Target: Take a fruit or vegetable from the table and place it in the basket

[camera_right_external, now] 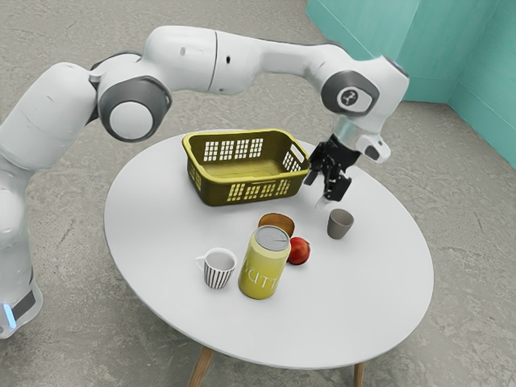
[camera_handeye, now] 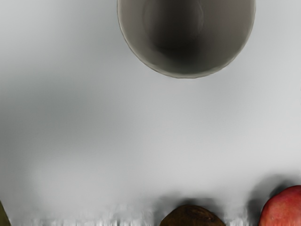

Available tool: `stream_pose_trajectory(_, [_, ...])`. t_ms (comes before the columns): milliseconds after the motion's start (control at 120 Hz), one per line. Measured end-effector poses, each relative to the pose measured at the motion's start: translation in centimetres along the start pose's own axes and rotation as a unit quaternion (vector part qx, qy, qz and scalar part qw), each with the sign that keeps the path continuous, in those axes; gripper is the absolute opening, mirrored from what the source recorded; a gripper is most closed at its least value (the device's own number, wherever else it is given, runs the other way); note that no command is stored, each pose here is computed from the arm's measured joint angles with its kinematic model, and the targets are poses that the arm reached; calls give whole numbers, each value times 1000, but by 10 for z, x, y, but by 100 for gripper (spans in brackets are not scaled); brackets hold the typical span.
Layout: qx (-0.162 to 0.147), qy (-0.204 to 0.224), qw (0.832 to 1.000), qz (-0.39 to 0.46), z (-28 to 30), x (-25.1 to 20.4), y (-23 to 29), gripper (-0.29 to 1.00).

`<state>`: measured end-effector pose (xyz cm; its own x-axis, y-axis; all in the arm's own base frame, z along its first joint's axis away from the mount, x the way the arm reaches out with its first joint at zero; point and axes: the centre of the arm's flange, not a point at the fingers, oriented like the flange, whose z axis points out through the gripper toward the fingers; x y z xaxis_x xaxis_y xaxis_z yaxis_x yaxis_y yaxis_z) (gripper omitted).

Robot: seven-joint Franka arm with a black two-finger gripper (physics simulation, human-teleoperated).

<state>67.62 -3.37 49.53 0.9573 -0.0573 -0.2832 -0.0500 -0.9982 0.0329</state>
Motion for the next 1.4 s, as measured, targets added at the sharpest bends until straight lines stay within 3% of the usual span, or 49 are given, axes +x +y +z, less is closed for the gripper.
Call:
stream_pose_trajectory(217, [4,-65,998,4,14,-12,9,68])
stream_pose_trajectory(700, [14,-125,992,19,35,-18,43,68])
stream_pose_trajectory(883, [15,-128,992,8,22,-31,42,68])
stream_pose_trajectory(1108, [19,-143,989,0,45,-37,42,68])
stream_pose_trajectory(1400, [13,-115,993,-4,58,-34,44,68])
